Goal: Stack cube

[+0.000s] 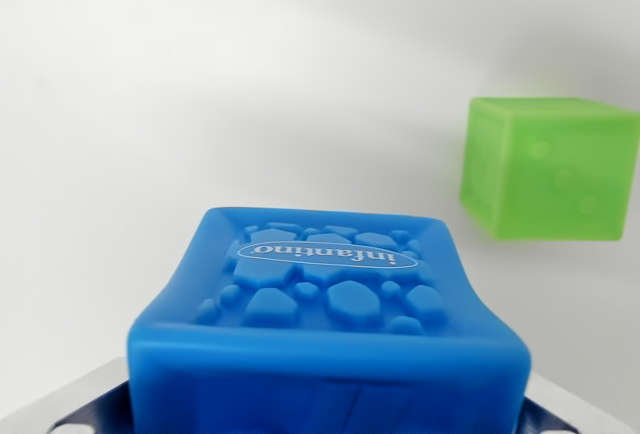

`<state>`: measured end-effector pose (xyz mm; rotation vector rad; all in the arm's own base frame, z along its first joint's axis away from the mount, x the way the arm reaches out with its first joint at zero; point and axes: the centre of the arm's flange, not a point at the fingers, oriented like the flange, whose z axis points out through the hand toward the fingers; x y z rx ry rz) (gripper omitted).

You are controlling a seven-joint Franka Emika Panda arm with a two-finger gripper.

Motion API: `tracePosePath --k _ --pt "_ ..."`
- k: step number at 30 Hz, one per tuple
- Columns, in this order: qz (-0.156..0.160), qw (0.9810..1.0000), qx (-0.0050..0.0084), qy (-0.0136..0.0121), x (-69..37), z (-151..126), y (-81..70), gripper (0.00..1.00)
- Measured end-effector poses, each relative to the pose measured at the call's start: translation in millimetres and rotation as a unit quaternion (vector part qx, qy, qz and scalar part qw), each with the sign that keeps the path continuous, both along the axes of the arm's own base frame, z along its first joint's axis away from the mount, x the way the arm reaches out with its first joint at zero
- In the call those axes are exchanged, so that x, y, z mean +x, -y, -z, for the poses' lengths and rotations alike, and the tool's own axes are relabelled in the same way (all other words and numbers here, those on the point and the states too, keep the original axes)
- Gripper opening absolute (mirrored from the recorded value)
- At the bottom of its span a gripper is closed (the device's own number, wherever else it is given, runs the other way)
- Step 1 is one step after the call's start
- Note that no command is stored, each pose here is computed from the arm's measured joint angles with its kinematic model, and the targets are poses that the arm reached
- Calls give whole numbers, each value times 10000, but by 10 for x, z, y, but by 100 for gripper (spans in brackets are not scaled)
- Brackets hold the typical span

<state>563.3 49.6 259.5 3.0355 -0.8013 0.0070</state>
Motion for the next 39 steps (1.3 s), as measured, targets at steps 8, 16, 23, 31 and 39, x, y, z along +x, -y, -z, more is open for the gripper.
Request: tracePosePath --k 8,16,23,31,39 --pt "14 10000 0 -1 68 -4 138 0" --pt "26 10000 -1 -3 132 -14 282 0" --pt "37 10000 -1 0 197 -19 417 0" --pt "52 10000 -2 2 259 -27 556 0" --pt "63 10000 -2 -2 322 -28 689 0"
